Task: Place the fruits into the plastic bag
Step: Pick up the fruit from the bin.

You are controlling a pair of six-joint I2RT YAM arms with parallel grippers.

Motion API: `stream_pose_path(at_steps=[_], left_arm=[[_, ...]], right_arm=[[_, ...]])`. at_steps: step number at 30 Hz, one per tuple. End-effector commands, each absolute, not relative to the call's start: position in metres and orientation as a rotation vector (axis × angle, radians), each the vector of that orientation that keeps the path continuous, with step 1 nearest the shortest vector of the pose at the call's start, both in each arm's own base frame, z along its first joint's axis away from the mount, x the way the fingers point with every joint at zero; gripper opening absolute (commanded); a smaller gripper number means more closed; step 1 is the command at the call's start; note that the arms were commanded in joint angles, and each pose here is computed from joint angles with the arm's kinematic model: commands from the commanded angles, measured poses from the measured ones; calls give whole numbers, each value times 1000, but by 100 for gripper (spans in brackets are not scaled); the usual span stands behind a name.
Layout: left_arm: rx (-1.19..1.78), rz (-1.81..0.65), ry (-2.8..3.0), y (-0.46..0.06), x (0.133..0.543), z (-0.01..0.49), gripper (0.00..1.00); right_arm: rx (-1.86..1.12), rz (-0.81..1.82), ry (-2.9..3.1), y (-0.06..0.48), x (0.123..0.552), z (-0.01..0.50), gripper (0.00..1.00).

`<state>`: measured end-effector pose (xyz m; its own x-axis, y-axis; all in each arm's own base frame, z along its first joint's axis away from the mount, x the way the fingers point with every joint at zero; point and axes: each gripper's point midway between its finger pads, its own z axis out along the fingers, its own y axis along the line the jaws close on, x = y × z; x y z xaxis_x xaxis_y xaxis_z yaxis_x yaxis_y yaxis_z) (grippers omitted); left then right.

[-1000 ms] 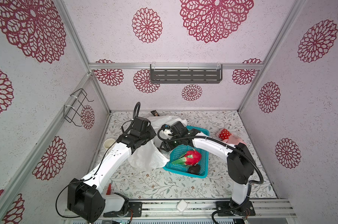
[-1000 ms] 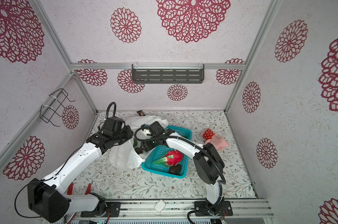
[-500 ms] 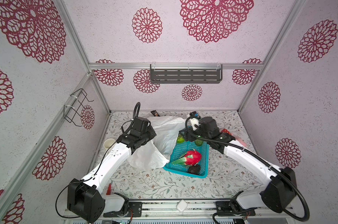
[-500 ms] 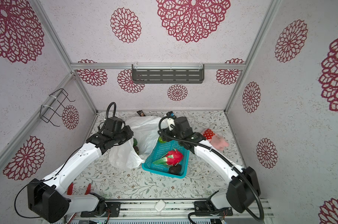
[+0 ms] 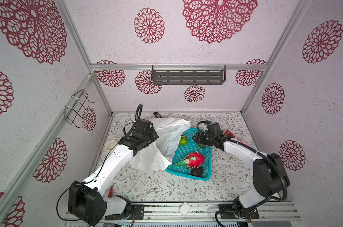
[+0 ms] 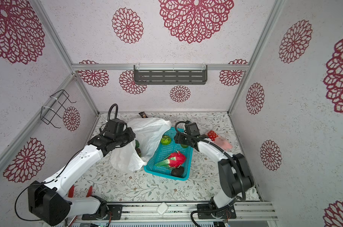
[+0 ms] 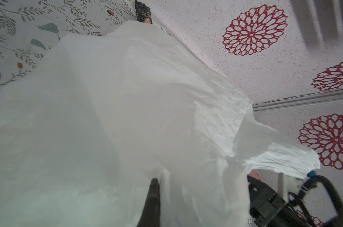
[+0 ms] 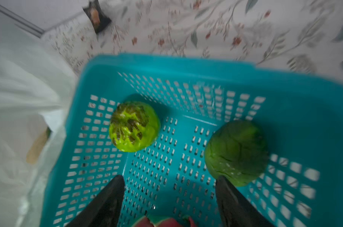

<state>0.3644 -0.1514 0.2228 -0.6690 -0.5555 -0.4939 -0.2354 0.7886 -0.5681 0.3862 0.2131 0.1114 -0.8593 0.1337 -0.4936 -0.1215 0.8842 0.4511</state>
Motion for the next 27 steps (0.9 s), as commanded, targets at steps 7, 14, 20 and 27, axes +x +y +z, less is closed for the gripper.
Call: stream_pose_path(at_steps=[7,14,20,27], left_arm=[[-579,-599,2261,-145,364,232,0],[-575,-594,2266,-144,363,230,0],[-578,-586,2267,-141,363,229,0],[-584,-584,2268,-139,363,229,0]], right_arm=[[-104,864,2519,273,396,125,79],[-123,772,2595,279,410,101,89],[-157,689,2645,281,422,82,91],[-187,662,2649,291,427,64,87]])
